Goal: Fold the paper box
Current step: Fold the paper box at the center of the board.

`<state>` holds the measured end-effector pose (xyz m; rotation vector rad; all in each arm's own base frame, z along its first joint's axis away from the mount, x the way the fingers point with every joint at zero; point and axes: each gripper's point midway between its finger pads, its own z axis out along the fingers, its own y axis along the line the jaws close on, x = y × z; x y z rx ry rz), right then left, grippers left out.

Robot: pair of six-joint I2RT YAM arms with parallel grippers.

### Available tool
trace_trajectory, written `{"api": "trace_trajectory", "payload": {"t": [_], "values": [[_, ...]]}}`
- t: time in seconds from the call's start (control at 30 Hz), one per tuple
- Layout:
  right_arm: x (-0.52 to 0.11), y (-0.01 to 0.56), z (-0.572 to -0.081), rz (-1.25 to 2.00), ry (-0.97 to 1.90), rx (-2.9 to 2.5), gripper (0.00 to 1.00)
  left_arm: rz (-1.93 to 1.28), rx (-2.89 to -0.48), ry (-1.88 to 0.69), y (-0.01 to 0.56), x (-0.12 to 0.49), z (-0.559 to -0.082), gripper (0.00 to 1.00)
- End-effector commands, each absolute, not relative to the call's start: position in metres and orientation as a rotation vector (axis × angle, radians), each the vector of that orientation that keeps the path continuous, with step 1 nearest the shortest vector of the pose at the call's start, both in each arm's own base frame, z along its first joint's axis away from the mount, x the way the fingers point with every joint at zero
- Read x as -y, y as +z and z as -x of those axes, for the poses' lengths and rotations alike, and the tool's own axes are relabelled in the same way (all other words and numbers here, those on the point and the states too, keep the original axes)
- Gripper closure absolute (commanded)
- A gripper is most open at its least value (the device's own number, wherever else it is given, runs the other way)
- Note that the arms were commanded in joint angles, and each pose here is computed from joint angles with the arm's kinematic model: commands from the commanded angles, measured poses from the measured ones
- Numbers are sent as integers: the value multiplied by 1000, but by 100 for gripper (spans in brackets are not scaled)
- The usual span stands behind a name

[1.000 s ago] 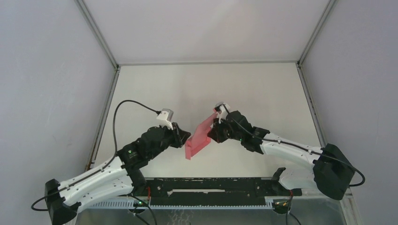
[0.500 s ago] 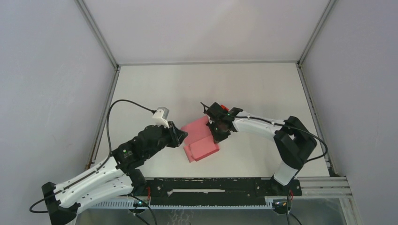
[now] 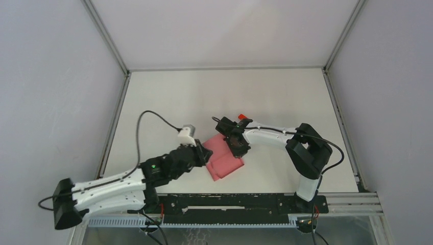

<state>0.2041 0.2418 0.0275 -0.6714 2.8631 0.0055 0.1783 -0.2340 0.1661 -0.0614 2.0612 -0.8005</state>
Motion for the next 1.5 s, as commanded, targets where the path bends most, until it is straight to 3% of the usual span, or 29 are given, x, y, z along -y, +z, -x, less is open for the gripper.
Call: {"api": "trace_trajectory", "payload": {"t": [0.0, 0.53, 0.97, 1.47], "values": [[-234, 25, -217, 588, -140, -2797, 88, 27, -2052, -792, 175, 276, -179, 78], [-228, 19, -228, 503, -123, -2715, 83, -165, -2160, -595, 123, 347, -165, 85], [-225, 19, -231, 470, -65, -2689, 81, -29, -2154, -433, 76, 314, -170, 100], [-222, 22, -230, 455, -23, -2685, 80, 2, -2119, -470, 68, 325, -182, 100]]}}
